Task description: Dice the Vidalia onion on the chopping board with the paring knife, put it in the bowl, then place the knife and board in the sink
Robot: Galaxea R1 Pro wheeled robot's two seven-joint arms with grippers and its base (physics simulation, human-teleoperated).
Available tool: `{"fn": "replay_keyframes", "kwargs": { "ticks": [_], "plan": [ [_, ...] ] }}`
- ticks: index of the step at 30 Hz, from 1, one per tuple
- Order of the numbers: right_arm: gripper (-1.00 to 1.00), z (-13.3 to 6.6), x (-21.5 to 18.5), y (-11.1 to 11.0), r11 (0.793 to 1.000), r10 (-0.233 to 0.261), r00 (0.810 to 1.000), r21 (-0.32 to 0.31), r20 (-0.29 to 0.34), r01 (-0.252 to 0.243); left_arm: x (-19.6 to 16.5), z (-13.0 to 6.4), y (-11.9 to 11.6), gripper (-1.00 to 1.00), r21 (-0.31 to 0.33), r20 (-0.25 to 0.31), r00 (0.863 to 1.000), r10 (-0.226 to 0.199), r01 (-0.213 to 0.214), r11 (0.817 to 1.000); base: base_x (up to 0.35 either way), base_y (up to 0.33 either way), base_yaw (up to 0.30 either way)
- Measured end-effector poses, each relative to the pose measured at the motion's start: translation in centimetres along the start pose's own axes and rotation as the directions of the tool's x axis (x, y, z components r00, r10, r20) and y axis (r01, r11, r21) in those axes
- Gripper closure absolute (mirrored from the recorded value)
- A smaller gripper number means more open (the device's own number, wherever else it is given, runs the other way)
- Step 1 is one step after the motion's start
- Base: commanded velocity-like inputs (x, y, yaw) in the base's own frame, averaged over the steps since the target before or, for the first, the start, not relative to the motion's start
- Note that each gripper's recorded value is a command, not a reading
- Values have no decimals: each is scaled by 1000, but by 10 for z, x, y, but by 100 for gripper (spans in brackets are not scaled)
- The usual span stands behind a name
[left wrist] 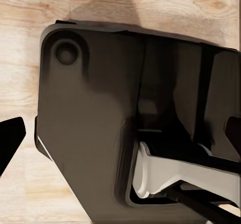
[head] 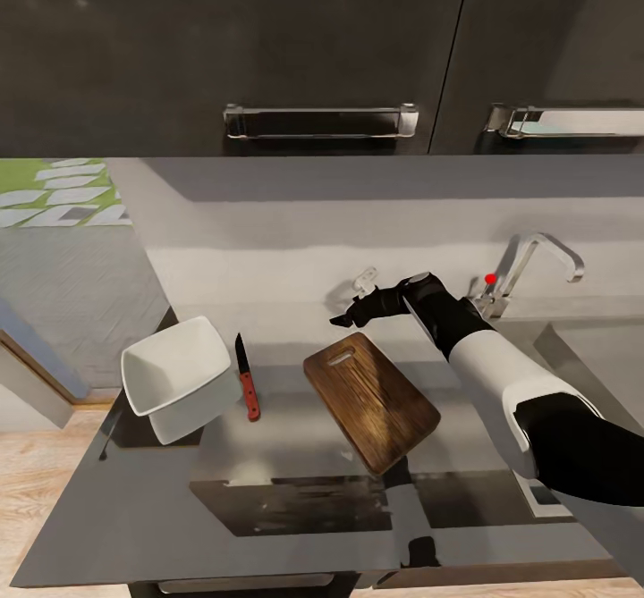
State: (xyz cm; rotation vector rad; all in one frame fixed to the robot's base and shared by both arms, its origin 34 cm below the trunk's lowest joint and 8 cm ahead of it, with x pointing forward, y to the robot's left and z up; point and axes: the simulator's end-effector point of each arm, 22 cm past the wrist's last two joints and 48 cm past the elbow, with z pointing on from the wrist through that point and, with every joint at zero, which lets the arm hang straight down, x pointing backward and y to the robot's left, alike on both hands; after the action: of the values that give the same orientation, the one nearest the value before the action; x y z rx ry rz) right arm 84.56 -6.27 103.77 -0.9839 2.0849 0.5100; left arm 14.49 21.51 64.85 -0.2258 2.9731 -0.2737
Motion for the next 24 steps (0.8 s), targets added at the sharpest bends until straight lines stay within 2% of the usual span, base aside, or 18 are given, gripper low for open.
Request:
{"fn": "replay_keyframes", "kwargs": {
  "ticks": [8,24],
  "plan": [
    [-100,0,0,0,1000,0,1000,-2,0,0,9,1,-8,-100,17,-21,1000,21,-21,1000,0,0,0],
    [-100,1,0,1,1000,-2,1000,-3,-2,2,11,1,-8,-100,18,-25,999,22,-21,1000,0,0,0]
  ]
}}
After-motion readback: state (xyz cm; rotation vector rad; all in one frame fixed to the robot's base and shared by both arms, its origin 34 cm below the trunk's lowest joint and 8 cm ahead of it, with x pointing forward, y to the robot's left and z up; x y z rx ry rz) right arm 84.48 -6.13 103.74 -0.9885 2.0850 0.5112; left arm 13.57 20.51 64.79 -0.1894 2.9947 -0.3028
